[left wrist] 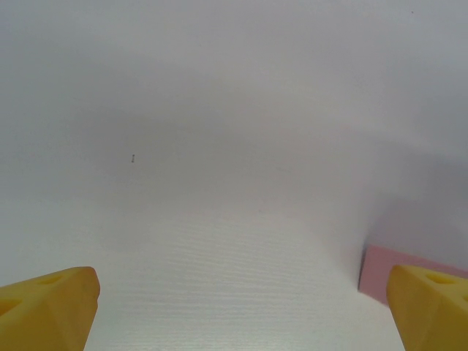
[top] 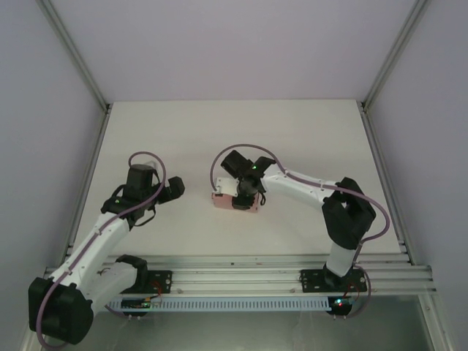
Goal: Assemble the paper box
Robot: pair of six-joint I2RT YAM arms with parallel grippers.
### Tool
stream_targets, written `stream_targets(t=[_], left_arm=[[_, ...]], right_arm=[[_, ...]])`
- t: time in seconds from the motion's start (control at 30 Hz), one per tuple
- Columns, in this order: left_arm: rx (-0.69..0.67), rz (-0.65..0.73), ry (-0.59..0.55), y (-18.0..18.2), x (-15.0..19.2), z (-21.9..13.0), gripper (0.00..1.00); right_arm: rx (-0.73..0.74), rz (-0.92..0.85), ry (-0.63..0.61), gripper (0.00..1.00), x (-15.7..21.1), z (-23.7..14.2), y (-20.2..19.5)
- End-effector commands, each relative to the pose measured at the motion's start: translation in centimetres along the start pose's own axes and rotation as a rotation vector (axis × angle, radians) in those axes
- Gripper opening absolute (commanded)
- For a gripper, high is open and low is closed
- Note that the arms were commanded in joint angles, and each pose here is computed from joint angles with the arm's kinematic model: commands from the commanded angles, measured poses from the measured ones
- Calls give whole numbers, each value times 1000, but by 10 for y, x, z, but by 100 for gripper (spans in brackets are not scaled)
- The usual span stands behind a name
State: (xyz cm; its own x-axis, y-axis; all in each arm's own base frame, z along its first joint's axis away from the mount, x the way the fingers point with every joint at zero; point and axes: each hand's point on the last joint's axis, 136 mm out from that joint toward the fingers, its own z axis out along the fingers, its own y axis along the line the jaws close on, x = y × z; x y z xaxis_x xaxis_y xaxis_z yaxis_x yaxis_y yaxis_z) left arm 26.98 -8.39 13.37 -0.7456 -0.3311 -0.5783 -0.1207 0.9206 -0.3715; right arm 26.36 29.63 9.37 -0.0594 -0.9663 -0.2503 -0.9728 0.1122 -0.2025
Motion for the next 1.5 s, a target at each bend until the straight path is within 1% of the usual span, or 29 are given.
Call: stream_targets(t=[0.0, 0.1, 0.17, 0.23, 0.3, 0.33, 0.4, 0.47, 0.57, 0.63, 0.67, 0.73, 0.77, 0.8, 0.9, 0.93, 0.97, 1.03, 1.1, 1.13, 1.17, 1.2, 1.23, 1.27, 1.33, 1.37, 1.4, 1.43, 1.47], left_arm=[[-10, 7, -32, 1, -8, -8, 100], [-21, 7, -47, 4, -10, -10, 100], [-23, 8, -50, 4, -10, -11, 100], [-23, 8, -49, 5, -9, -10, 100], [-24, 9, -51, 5, -9, -10, 100], [-24, 9, -50, 5, -9, -10, 100], [-25, 8, -48, 5, -9, -10, 100], [-27, 7, -46, 6, -8, -9, 100], [-27, 8, -50, 5, -9, -10, 100], [-25, 11, -52, 5, -10, -11, 100], [-27, 12, -54, 5, -11, -11, 99], [-29, 12, -54, 5, -11, -11, 99], [-30, 13, -54, 5, -11, -11, 99], [-29, 13, -55, 5, -11, -11, 99], [-27, 19, -58, 4, -12, -12, 100], [-27, 18, -61, 4, -13, -12, 100], [-26, 20, -64, 4, -14, -12, 100], [-30, 25, -81, 4, -18, -13, 100], [-35, 38, -115, 3, -26, -15, 99], [-48, 42, -140, 5, -31, -16, 100], [-74, 48, -176, 10, -37, -16, 100], [-116, 55, -225, 17, -44, -16, 100], [-164, 59, -271, 25, -51, -17, 100], [-204, 79, -321, 32, -58, -19, 100], [-262, 165, -424, 40, -72, -17, 100], [-289, 213, -475, 43, -78, -16, 100], [-191, 265, -473, 28, -74, -5, 100], [-352, 267, -570, 54, -87, -12, 100], [-355, 300, -604, 58, -89, -8, 99]], right_arm=[[172, -72, 14, 31, -4, -20, -33], [422, -167, -4, 32, -12, -27, -73], [588, -272, -1, 32, -12, -22, -100], [675, -386, -31, 30, -13, -11, -113], [707, -443, -55, 34, -14, -3, -121], [726, -453, -63, 34, -16, 0, -126], [710, -468, -30, 39, -12, 11, -126], [697, -454, -28, 40, -9, 19, -127], [648, -434, -17, 49, 2, 30, -117], [600, -413, 19, 58, 13, 35, -106], [571, -397, 28, 66, 17, 36, -99], [506, -338, 30, 79, 23, 35, -85], [467, -301, 17, 83, 25, 35, -75], [429, -303, 0, 87, 25, 34, -67], [390, -268, -10, 93, 26, 19, -59], [347, -245, -18, 98, 26, 11, -52], [308, -226, -30, 98, 24, 3, -46], [240, -167, -72, 99, 21, -19, -35], [226, -83, -139, 99, 18, -44, -35], [254, -11, -181, 99, 18, -57, -43], [313, 108, -235, 99, 21, -72, -58], [376, 263, -289, 99, 31, -88, -77], [447, 422, -336, 98, 45, -104, -96], [520, 599, -379, 99, 67, -118, -114], [612, 886, -456, 98, 118, -134, -131], [639, 977, -493, 99, 142, -135, -133], [674, 1034, -538, 99, 164, -135, -133], [715, 1056, -577, 98, 178, -137, -134], [774, 1070, -601, 98, 196, -136, -133]])
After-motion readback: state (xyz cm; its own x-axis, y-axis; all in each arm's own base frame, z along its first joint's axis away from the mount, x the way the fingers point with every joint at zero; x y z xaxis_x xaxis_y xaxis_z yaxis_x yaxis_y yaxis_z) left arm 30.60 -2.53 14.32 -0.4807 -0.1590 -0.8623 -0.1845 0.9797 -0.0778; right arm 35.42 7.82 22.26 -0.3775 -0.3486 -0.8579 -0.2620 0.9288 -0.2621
